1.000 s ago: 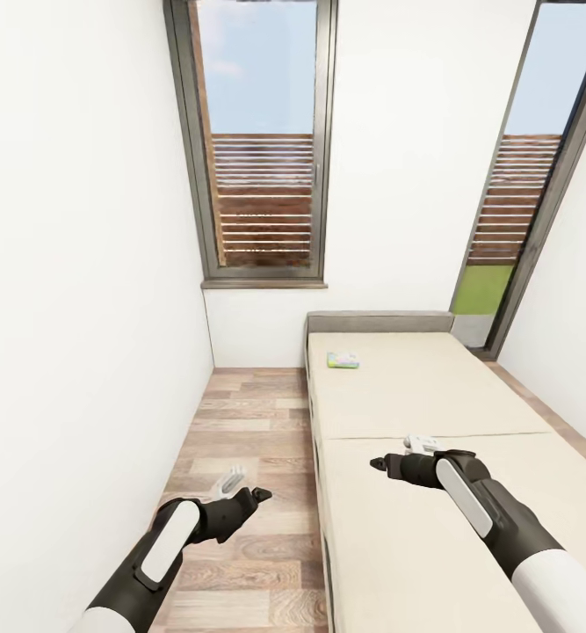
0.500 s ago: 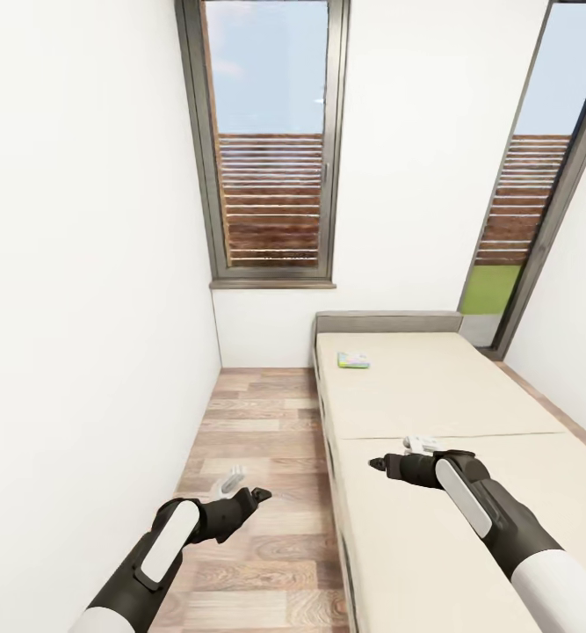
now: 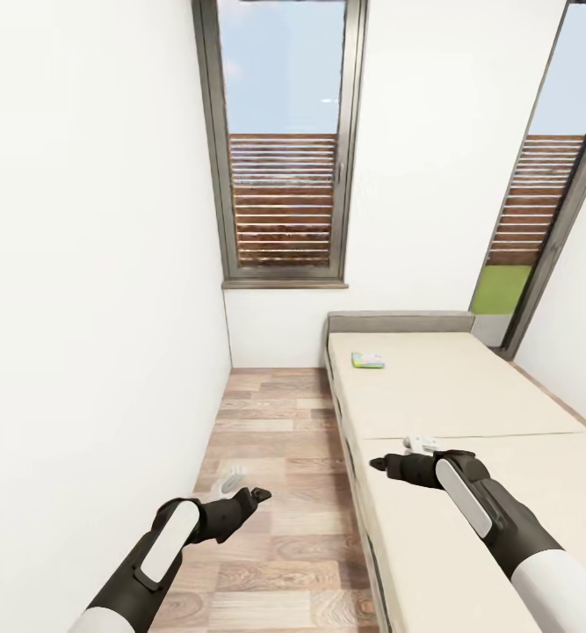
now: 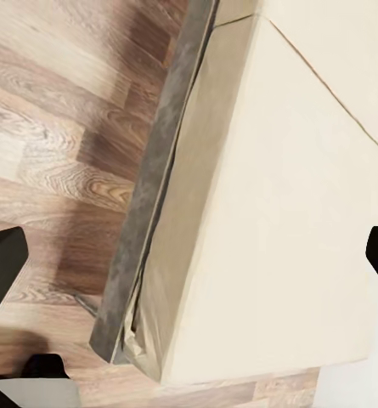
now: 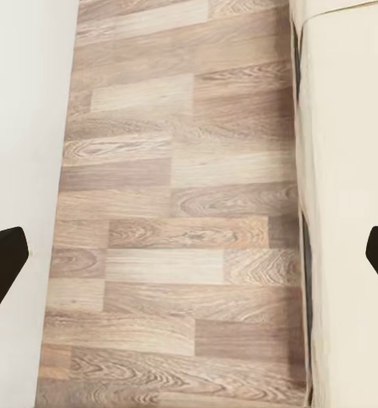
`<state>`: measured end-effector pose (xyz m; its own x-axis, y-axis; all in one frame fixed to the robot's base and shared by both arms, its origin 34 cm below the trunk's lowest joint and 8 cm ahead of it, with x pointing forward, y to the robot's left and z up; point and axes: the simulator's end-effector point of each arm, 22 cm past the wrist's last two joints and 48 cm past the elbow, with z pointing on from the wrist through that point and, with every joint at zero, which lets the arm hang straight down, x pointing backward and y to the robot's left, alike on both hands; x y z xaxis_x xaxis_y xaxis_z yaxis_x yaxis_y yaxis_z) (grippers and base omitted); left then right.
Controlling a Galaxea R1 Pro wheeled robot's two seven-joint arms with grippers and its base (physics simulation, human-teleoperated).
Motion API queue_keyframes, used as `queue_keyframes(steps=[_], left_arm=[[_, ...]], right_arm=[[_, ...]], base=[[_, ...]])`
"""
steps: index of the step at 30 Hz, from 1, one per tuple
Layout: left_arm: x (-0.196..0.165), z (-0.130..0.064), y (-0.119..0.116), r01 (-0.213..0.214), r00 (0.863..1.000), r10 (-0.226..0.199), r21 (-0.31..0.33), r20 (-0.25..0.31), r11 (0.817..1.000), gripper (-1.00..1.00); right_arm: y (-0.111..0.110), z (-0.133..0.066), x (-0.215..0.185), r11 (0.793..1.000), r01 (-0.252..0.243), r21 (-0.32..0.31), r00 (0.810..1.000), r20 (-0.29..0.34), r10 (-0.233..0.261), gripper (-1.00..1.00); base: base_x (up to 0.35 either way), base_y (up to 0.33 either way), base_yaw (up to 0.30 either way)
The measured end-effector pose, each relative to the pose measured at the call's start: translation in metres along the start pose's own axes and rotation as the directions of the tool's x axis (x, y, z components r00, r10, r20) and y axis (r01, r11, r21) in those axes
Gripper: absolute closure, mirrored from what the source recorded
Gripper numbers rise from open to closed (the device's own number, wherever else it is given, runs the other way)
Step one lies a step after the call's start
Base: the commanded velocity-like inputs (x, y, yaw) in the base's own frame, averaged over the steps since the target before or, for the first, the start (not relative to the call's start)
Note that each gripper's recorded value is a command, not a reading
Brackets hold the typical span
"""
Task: Put all the toys in the child's room - the three board games (two on the bed and one on the table), the two jigsaw puzzles on the table, and the tennis ball on the table - inside the toy box on the table in the child's room.
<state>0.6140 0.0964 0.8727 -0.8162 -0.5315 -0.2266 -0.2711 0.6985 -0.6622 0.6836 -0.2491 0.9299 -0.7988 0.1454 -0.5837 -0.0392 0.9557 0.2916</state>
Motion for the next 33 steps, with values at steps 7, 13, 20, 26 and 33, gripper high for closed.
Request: queue_keyframes(steps=[7,13,20,26,33], left_arm=[[-0.0001,0.0,0.0002,0.0,1.0,0.0,-0.001,0.001,1.0,-1.0],[0.0,0.0001,0.0004,0.0,1.0,0.0,-0.001,0.001,1.0,-1.0],[0.0,0.0001,0.0004,0.0,1.0,0.0,-0.002,0.001,1.0,-1.0],[0.0,0.0001,0.0005,0.0,1.0,0.0,-0.002,0.001,1.0,-1.0],[0.0,0.0001,0.0005,0.0,1.0,0.0,-0.002,0.001,1.0,-1.0]], right_arm=[[0.0,-0.0001,-0.0001,1.0,0.0,0.0,1.0,0.0,0.0,-1.0],[0.0001,-0.0001,-0.0003,1.0,0.001,0.0,1.0,0.0,-0.001,-1.0],[0.0002,-0.0002,-0.0005,1.0,0.001,0.0,1.0,0.001,-0.001,-1.0],[0.0002,-0.0002,-0.0004,1.0,0.001,0.0,1.0,0.001,-0.001,-1.0],[0.0003,-0.0002,-0.0005,1.0,0.001,0.0,1.0,0.001,-0.001,-1.0]], base=[[0.0,0.132,0.0],[0.0,0.046,0.0],[0.0,0.02,0.0],[0.0,0.007,0.0],[0.0,0.003,0.0]])
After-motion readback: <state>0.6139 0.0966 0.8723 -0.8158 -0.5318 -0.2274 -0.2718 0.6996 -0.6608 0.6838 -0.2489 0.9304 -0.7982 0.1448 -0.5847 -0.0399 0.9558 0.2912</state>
